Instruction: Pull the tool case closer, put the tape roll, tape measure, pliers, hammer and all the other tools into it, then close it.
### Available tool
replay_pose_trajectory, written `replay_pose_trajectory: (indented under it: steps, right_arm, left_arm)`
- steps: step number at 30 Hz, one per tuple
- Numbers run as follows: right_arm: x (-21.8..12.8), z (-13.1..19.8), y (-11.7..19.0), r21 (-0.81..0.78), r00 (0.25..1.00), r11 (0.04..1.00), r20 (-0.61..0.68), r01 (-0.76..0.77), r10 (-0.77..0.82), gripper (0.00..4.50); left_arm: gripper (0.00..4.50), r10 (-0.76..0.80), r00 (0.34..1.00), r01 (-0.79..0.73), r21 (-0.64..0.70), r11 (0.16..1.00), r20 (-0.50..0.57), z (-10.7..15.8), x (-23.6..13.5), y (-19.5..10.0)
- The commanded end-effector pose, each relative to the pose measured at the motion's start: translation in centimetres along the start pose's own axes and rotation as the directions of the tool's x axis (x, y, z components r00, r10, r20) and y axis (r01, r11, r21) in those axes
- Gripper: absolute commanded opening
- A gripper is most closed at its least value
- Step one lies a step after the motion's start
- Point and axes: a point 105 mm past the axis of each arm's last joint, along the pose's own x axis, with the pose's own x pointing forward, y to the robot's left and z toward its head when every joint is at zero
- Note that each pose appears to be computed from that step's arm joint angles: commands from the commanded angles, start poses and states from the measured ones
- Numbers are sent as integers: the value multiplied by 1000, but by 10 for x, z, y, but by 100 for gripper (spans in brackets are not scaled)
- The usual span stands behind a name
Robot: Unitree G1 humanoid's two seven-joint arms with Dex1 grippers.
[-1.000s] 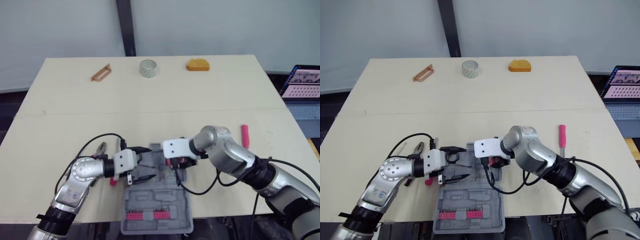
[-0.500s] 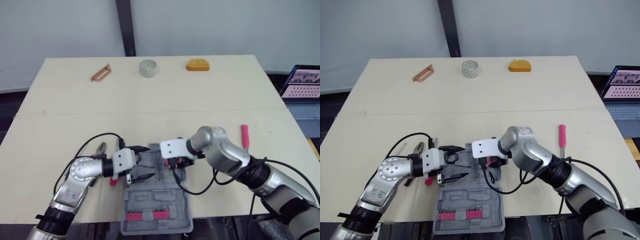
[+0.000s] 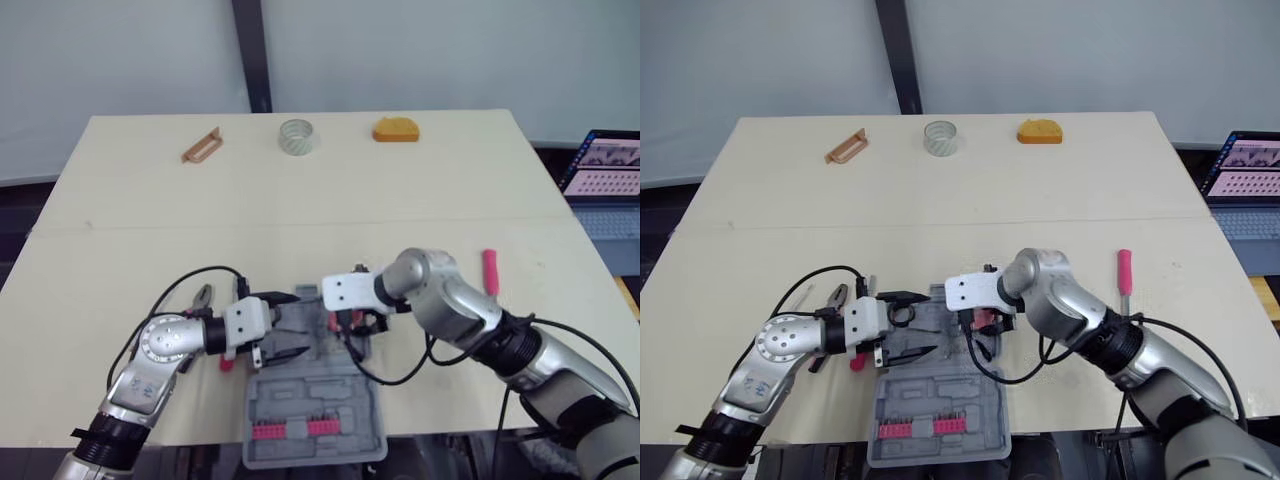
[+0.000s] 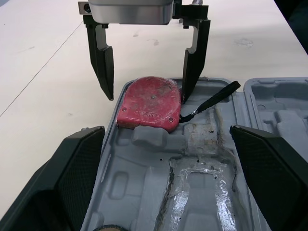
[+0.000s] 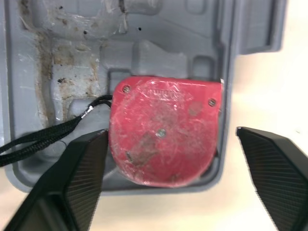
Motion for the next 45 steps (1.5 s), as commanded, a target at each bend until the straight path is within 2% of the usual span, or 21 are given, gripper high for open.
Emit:
replay_pose_trajectory:
  steps: [1,5,10,13,15,17,20,45]
  right_arm:
    - [-16,10,2,6,998,1000,70,7,-7,443]
    - [-28,19,7,77,983,997,184,-17,2,443]
    - [-40,19,-2,124,928,991,358,59,-100,443]
    - [-44,11,-10,190,890,975,415,119,-189,362]
    - [-44,8,0,210,871,976,468,54,-149,264]
    - [-44,9,1,219,832,974,529,55,-166,163]
    - [-40,6,-2,259,779,963,587,78,-221,163]
    - [15,-36,17,314,818,949,540,21,-197,163]
  left_arm:
    - [450,10,1000,-11,19,1000,25,7,-4,0]
    - [450,9,1000,-10,19,1000,27,7,-4,-1]
    - [450,13,1000,-13,19,1000,24,8,-6,0]
    - [450,10,1000,-10,17,1000,20,7,-7,0]
    - [450,7,1000,-7,17,1000,18,7,-7,0]
    - [450,2,1000,-2,17,1000,18,7,-7,0]
    - [450,-3,1000,3,21,1000,19,8,-6,1]
    - [450,-12,1000,12,28,1000,19,11,-3,6]
